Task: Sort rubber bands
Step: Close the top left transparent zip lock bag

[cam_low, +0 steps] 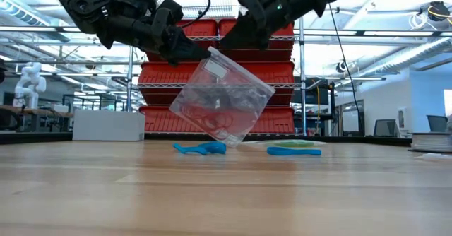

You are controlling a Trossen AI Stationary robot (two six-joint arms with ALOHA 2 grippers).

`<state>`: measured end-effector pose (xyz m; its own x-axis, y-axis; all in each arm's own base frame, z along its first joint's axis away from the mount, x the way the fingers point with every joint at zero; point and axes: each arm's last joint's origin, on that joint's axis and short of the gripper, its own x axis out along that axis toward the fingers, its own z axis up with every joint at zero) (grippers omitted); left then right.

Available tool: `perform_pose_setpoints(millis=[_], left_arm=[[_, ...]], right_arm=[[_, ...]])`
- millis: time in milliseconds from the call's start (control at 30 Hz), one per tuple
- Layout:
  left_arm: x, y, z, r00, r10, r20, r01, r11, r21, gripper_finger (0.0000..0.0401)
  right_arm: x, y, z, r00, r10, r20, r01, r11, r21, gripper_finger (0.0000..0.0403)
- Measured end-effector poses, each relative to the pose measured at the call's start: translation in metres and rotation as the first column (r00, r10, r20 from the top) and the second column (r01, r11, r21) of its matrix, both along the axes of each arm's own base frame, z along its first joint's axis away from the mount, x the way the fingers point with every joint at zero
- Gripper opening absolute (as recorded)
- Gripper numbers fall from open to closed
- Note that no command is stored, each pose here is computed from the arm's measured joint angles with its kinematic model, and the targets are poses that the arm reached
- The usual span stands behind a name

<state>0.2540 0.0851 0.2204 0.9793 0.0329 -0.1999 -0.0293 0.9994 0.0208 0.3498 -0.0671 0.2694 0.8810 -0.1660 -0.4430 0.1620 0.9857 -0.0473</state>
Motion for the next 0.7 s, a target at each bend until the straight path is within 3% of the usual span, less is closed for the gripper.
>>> perform_pose_setpoints(millis=[300,700], left_arm=[[0.0000,0.0000,0.0001,1.000,0.000,0.001,0.000,1.000,0.001,0.0000],[-0.0001,0.0002,-0.0002,1.000,0.003,-0.002,-0.003,1.000,-0.001,0.0000]], right_arm=[[0.0066,-0.0015,-0.0099,1.000,0.010,-0.012,-0.010,1.000,-0.012,0.0118],[0.0075,-0.0018,-0.0092,1.000,0.009,0.000,-0.009,1.000,-0.015,0.0011]])
